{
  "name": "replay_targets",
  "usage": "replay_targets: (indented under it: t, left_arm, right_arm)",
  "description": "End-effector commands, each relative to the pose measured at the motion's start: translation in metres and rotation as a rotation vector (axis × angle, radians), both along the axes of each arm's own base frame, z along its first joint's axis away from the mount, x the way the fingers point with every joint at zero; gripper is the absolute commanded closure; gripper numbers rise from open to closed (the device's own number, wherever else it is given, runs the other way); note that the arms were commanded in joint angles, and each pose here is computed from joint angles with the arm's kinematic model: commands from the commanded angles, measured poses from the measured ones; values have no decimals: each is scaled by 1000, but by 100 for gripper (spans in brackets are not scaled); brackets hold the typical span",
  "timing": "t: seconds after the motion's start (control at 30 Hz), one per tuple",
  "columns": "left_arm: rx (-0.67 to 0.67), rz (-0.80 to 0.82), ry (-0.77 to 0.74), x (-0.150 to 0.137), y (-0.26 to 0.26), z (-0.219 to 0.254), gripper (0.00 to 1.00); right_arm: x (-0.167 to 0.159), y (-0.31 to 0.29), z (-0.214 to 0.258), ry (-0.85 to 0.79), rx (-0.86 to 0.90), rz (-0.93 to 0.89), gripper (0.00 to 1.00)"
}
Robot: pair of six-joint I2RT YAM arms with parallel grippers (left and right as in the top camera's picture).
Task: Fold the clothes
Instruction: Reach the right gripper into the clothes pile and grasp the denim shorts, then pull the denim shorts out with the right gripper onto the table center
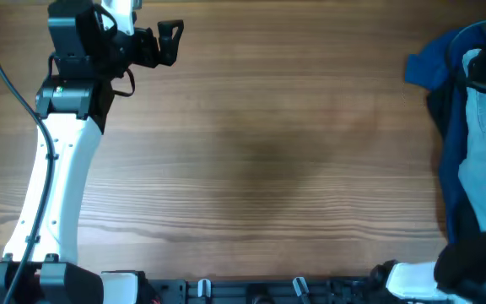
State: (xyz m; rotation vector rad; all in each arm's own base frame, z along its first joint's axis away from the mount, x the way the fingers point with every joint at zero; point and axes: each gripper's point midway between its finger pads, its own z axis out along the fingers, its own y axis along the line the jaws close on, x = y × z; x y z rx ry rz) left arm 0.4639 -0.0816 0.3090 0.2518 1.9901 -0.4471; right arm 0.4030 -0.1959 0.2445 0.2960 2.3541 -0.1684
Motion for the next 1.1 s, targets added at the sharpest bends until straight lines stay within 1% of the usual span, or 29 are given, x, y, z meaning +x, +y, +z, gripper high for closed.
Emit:
replay_targets:
  t: [0.0, 0.1, 0.3, 0.4, 0.67, 0.83, 1.0, 1.07]
  left_arm:
    - [1, -5, 20, 3, 1, -5, 0]
    - [3, -4, 126, 3, 1, -37, 0]
    - [14, 5, 293, -5, 3, -82, 0]
    - [14, 4, 302, -6, 3, -84, 0]
    - [25, 21, 304, -5, 6, -85, 0]
    - [54, 62, 320, -5, 14, -90, 0]
    - [68, 79, 344, -8, 18, -95, 3]
    - [84, 99, 357, -10, 22, -98, 3]
  right_arm:
    - [17, -22, -22, 36, -62, -16, 23]
    - [23, -32, -44, 78, -70, -32, 22]
    - [27, -42, -52, 91, -106, -46, 22]
    - [32, -57, -61, 97, -143, -83, 21]
    - [52, -80, -85, 58, -151, -100, 18]
    - [70, -81, -107, 30, -121, -75, 21]
    - [79, -85, -139, 47, -94, -81, 22]
    - [82, -84, -143, 37, -86, -75, 24]
